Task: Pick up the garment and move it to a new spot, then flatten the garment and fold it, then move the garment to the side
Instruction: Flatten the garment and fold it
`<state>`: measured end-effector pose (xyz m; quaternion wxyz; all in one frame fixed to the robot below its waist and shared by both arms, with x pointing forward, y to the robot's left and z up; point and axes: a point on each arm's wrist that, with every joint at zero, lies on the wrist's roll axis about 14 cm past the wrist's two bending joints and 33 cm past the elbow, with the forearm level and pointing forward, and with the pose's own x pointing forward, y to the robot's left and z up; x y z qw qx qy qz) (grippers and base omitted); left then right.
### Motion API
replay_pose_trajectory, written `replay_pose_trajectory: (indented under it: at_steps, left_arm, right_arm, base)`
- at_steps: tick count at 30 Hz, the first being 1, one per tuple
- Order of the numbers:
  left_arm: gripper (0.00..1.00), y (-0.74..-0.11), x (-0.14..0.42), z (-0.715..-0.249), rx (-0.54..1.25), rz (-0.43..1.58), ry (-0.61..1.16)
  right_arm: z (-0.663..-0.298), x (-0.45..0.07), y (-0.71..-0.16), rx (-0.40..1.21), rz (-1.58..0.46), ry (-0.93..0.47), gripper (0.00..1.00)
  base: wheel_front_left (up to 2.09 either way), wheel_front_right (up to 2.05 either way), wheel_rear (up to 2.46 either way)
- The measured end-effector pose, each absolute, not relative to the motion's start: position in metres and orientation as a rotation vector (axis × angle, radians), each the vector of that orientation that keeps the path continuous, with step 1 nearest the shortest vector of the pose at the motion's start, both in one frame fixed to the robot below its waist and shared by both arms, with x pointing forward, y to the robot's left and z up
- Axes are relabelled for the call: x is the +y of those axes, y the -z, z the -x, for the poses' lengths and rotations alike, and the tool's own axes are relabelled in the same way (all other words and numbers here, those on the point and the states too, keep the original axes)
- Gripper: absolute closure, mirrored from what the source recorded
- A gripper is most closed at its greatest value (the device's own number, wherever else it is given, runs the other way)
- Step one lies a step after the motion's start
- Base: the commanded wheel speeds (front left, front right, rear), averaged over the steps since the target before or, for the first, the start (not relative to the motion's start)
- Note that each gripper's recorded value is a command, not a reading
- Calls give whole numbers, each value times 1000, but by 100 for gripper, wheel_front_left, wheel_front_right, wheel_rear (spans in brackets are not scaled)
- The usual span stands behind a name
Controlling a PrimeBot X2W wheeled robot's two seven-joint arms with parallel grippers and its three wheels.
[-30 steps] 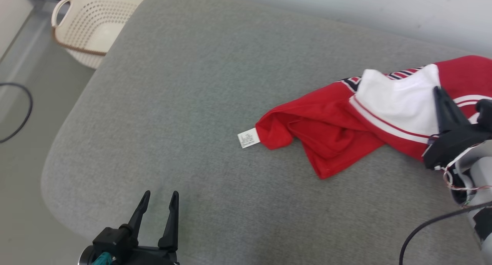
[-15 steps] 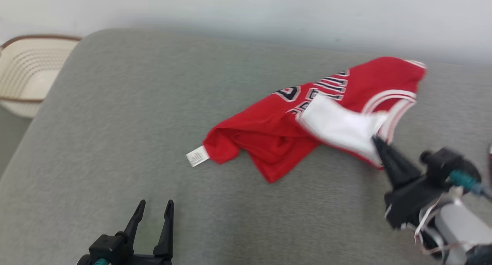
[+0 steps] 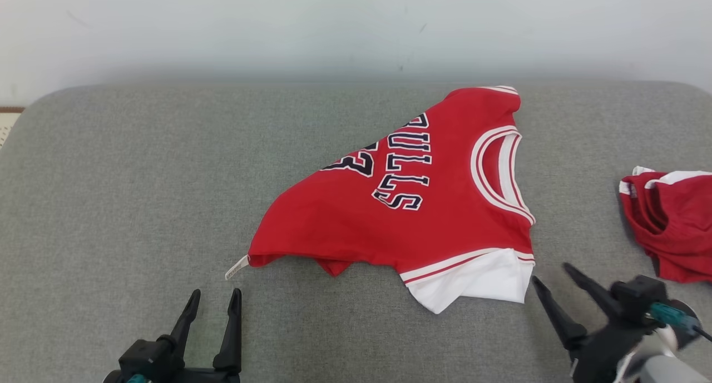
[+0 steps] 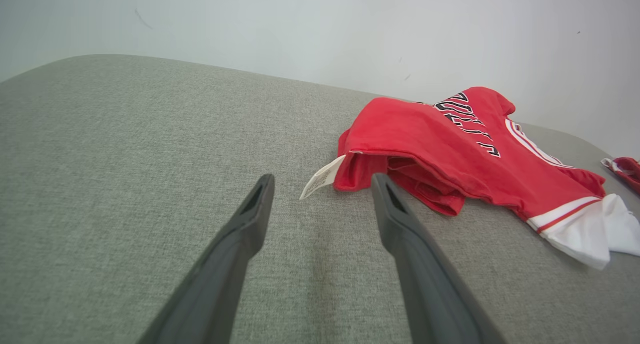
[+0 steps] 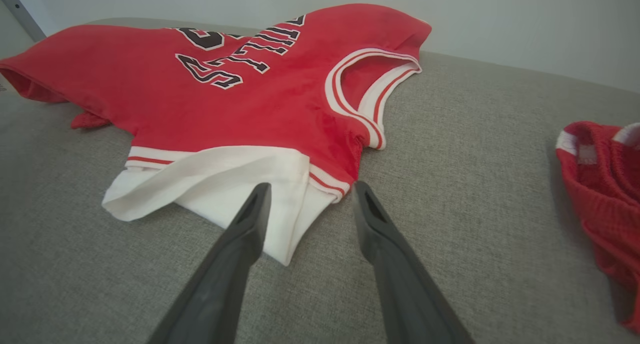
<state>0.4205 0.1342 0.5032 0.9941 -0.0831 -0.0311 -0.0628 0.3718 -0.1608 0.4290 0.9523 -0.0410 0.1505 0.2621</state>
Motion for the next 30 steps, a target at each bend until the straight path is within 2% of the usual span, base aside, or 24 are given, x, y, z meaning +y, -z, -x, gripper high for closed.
replay_pose_trajectory:
  at_steps: [6, 14, 30]
  left_arm:
    - [0, -506, 131, -417, -67, 165, 138]
    - [0, -501, 139, -410, -55, 157, 121]
    - [0, -500, 166, -407, -57, 137, 49]
  right_arm:
    - [-374, -189, -435, 290, 70, -434, 0]
    - [-400, -191, -441, 249, 41, -363, 0]
    - [-462, -165, -416, 308, 53, -349, 0]
  base:
    - [0, 0, 0]
    - [0, 0, 0]
    - [0, 0, 0]
